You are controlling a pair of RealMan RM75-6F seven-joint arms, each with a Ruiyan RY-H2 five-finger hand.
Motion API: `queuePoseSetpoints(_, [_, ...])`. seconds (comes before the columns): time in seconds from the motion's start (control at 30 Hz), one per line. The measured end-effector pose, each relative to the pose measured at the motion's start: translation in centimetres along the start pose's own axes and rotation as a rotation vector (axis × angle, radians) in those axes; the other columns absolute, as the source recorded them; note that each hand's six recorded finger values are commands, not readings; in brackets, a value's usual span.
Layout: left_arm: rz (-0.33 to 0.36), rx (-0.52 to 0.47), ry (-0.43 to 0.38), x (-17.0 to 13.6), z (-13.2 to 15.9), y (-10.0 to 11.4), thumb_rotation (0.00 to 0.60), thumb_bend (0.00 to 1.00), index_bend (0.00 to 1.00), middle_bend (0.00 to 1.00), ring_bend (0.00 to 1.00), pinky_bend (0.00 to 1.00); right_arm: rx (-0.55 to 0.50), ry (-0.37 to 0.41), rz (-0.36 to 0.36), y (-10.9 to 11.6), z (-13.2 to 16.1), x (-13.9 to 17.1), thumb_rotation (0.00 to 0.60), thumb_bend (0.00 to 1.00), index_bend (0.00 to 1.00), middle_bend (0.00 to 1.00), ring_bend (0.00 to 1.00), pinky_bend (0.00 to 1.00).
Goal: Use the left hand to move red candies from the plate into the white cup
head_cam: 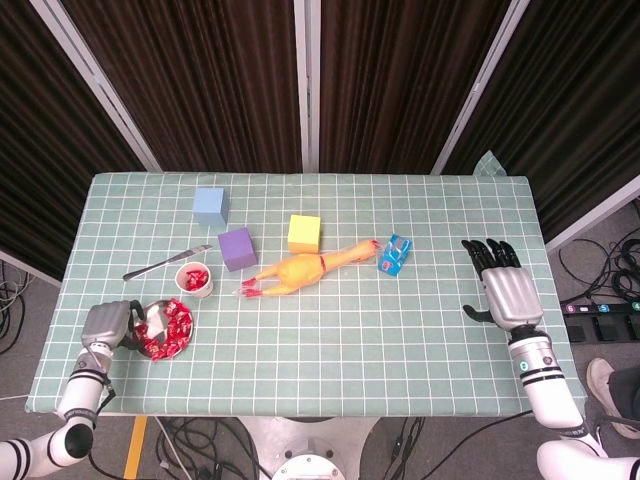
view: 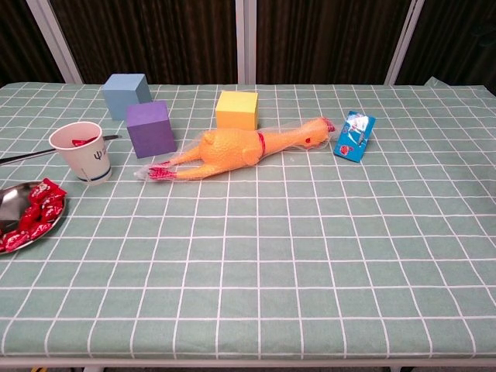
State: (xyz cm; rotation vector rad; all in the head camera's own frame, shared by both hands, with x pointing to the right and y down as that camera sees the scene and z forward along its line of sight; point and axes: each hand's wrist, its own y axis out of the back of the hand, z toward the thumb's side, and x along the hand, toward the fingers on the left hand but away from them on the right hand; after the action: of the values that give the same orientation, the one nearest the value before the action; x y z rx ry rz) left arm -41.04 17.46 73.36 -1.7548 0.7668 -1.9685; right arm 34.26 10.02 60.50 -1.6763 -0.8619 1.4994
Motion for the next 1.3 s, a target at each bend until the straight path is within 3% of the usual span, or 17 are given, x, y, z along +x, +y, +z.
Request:
queuePoseSetpoints(0.37, [-0.023,0.012,-0.054,0.5,1.8,-0.8,0.600,0.18,0.49,0.67,1.00,1.00,0.006,-0.002,-0.001,0.1,0.2,0.0,0.600,0.10,0.03,0.09,0.00,0.00])
queuePoseSetpoints(0.7, [-0.011,0.007,-0.101,1.2,3.6,0.0,0.600,0.19,0.51,0.67,1.00,1.00,0.010,-0.010,-0.001,0.1,0.0,0.1,0.600,0.10,0.03,0.09,0.00,0.00])
queuePoseSetpoints(1.3, [-0.047,0.015,-0.089,1.5,3.1,-0.4,0.600,0.25,0.62,0.72,1.00,1.00,0.013,-0.012,0.002,0.0,0.1,-0.3,0.600,0.10,0.03,0.09,0.00,0.00])
